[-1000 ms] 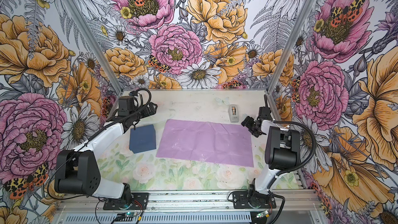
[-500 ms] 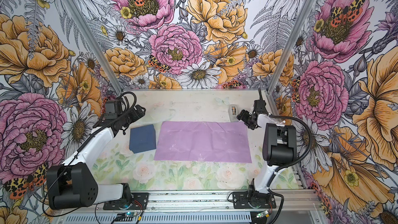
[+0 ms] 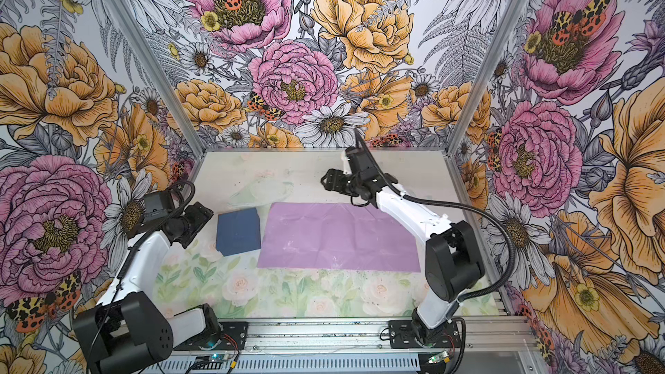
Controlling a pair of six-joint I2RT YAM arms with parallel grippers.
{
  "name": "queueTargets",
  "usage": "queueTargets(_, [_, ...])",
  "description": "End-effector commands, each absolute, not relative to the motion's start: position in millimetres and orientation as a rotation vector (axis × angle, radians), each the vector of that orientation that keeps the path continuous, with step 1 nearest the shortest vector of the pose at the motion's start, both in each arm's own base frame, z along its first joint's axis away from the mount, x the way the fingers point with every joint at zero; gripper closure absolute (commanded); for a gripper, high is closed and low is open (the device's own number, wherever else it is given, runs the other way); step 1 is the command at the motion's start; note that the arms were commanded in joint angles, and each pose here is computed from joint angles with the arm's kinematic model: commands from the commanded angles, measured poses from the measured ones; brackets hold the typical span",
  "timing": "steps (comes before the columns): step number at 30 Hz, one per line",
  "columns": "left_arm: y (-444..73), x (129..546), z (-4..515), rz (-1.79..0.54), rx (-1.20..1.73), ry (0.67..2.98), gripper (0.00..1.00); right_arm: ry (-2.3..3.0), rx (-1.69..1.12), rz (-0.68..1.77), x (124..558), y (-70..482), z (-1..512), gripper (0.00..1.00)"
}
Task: Wrap the gift box in paper
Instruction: 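Lower the left gripper onto the blue box while the right gripper moves toward it, then grasp the blue box with both grippers from opposite ends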
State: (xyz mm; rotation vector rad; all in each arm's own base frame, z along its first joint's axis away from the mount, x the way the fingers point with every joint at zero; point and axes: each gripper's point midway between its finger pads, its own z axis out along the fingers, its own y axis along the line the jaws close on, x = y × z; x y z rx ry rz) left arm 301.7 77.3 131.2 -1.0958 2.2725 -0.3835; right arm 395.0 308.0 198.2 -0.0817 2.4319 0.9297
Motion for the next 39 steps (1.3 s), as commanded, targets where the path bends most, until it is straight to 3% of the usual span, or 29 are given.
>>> queueTargets(1, [69.9,301.8,128.8,-0.504,-1.050,2.255,0.23,2.493,-0.144,1.010,379.5,360.1,186.7,0.26])
queueTargets(9, [52.0,307.3,118.3,-0.659,-0.921,2.285,0.29,2.551,-0.424,1.201,334.4,464.1,162.2,0.28])
queueTargets(18, [47.8,308.5,105.0,-0.685,-0.861,2.346,0.37,2.554,-0.482,1.234,336.6,502.1,142.3,0.35])
queueTargets(34, [36.2,305.5,81.1,-0.659,-0.809,2.470,0.42,2.634,-0.474,1.298,329.0,537.1,102.6,0.41])
queueTargets(39, [36.8,305.1,70.8,-0.644,-0.835,2.504,0.49,2.664,-0.446,1.298,330.3,542.4,88.3,0.46])
